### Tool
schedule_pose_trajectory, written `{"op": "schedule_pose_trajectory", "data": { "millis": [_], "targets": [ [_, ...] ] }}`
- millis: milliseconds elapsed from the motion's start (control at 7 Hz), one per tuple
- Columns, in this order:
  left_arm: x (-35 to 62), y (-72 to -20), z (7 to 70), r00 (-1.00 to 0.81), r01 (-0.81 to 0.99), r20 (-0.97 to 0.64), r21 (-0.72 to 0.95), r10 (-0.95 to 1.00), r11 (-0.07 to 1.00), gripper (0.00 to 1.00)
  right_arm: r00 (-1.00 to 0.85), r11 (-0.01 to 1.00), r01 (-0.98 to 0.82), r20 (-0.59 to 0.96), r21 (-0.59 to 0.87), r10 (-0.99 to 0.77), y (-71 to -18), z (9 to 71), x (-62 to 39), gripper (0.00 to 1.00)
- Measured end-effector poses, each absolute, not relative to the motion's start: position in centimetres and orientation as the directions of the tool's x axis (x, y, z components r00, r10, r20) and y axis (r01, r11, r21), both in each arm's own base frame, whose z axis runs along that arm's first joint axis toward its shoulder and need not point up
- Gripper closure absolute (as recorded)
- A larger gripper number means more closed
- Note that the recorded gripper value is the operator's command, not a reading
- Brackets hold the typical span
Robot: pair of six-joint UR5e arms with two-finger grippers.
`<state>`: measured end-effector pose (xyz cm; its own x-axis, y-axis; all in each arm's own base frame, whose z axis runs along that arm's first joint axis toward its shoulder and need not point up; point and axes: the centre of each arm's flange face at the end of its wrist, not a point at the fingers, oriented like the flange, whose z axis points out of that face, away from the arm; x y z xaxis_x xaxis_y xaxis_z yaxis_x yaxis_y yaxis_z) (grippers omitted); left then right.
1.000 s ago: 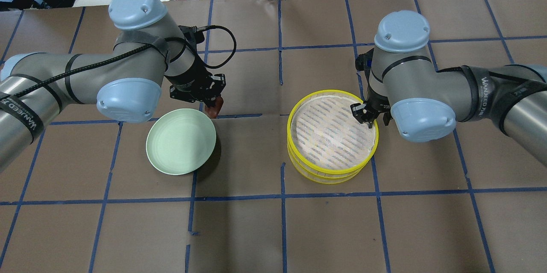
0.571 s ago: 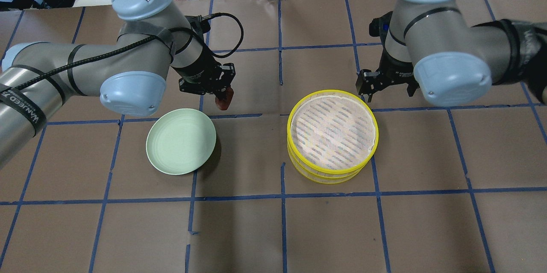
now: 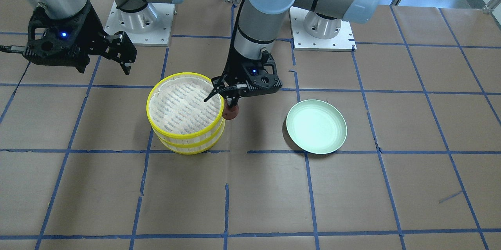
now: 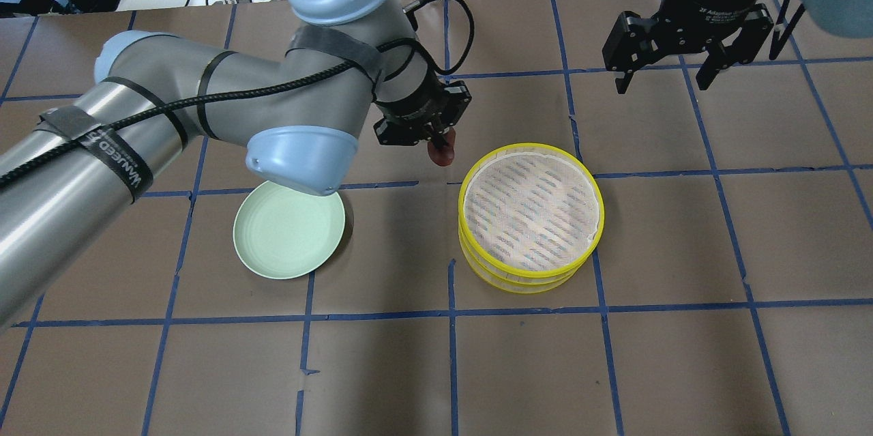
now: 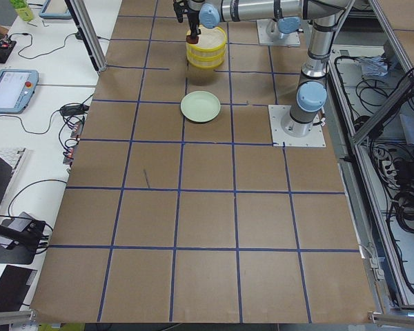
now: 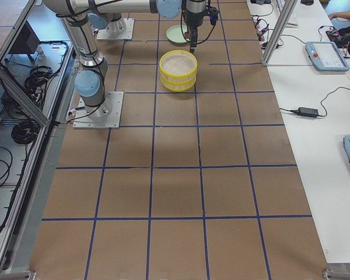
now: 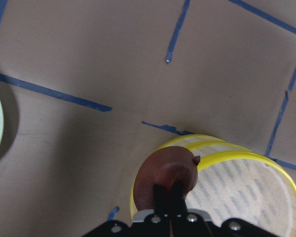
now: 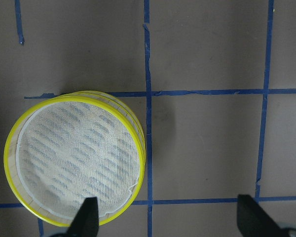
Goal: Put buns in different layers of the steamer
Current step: 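Drop brown bun onto top steamer tier with left gripper while right gripper withdraws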
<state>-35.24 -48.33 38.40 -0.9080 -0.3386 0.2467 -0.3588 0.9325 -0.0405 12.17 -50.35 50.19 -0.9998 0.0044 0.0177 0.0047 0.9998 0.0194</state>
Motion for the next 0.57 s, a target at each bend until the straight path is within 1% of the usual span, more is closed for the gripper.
{"op": "schedule_pose_trajectory", "data": {
  "millis": [143, 571],
  "targets": [
    [-37.8, -47.4, 37.3, -0.898, -0.38, 0.252, -0.026, -0.362, 0.925, 0.01, -1.0, 1.0, 0.003, 0.017, 0.021, 0.003, -50.0, 50.3, 12.2, 0.0],
    [-41.5, -46.9, 34.7, -0.851, -0.465, 0.279, -0.005, -0.445, 0.885, 0.0, -1.0, 1.0, 0.004, 0.015, 0.024, 0.004, -49.8, 50.3, 12.0, 0.0]
  ]
}}
